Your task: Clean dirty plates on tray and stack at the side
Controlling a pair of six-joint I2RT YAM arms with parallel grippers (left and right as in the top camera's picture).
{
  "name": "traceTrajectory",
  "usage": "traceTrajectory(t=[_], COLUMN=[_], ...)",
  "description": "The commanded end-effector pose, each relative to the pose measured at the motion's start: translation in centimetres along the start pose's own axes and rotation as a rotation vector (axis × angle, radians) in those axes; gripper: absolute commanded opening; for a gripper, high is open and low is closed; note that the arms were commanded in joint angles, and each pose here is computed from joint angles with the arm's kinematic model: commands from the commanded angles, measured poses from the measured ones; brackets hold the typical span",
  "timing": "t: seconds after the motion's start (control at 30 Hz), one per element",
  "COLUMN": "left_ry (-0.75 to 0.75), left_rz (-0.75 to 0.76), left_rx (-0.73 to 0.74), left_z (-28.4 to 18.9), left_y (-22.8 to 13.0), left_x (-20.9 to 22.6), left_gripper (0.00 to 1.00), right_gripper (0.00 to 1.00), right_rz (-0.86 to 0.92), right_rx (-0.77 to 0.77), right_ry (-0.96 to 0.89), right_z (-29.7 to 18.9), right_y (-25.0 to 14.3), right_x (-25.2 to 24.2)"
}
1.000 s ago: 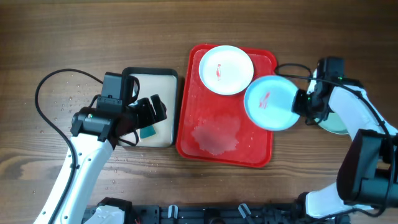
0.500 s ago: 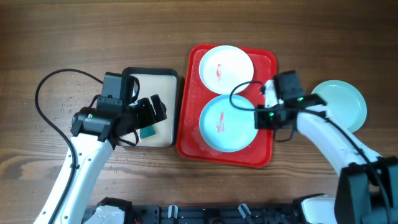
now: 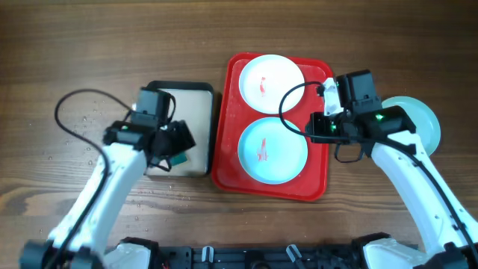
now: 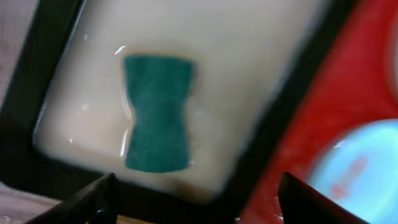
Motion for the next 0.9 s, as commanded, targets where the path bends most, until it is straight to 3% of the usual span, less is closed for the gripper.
traceTrajectory(t=[0.0, 0.1, 0.17, 0.3, 0.4, 0.43, 0.47, 0.53, 0.63, 0.77, 0.8, 0.83, 0.87], left_ry=[0.162, 0.156, 0.109, 0.049, 0.034, 0.03, 0.04, 0.151, 0.206, 0.145, 0.153, 0.154, 0.152], left_rz=[-0.182, -0.151, -0.082, -0.054, -0.017, 0.007, 0.035, 0.055, 0.067, 0.064, 0.065, 0.068, 0.076], left_rx=[0.092, 0.165, 0.184, 0.169, 0.147, 0.138, 0.119, 0.048, -0.016, -0.006, 0.005, 0.008, 0.006], left_z=[5.4, 8.3, 9.6, 8.2, 5.3, 4.6, 4.2, 4.4, 5.6, 8.8, 9.2, 9.3, 9.2], left_y=[-1.5, -1.6, -1.4, -0.2, 1.3, 1.6, 1.8, 2.4, 3.0, 2.3, 2.1, 2.1, 2.2], left_x=[1.9, 1.8, 1.3, 0.2, -0.8, -1.1, -1.0, -0.3, 0.1, 0.2, 0.3, 0.3, 0.3], left_gripper=[0.61, 0.34, 0.05, 0.04, 0.51, 0.71, 0.79, 0.78, 0.53, 0.35, 0.14, 0.04, 0.04], right_gripper=[0.26, 0.26, 0.26, 0.25, 0.25, 0.25, 0.25, 0.25, 0.25, 0.25, 0.25, 0.25, 0.25], right_rz=[-0.015, 0.004, 0.001, 0.007, 0.007, 0.007, 0.007, 0.007, 0.014, 0.051, 0.052, 0.052, 0.052], right_rx=[-0.015, -0.022, -0.034, -0.027, -0.027, -0.026, -0.025, -0.026, -0.026, -0.025, -0.025, -0.024, -0.022], right_ry=[0.031, 0.033, 0.037, 0.035, 0.035, 0.034, 0.034, 0.034, 0.034, 0.035, 0.035, 0.035, 0.034], right_z=[-0.7, -0.7, -0.7, -0.5, -0.5, -0.5, -0.5, -0.5, -0.5, -0.5, -0.5, -0.5, -0.5], right_y=[0.2, 0.3, 0.5, 0.3, 0.3, 0.3, 0.3, 0.3, 0.3, 0.3, 0.3, 0.3, 0.3], right_x=[0.5, 0.5, 0.6, 0.5, 0.5, 0.5, 0.5, 0.5, 0.5, 0.5, 0.5, 0.5, 0.5])
Point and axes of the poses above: each gripper's point midway between its finger pads, its own z axis out along the fingers, its own x axis along the line the jaws close on, y = z × x, the point moved 10 cm from there along -z, back along the fingers, and after that the axes turned 6 degrees about z, right-handed, at the moved point
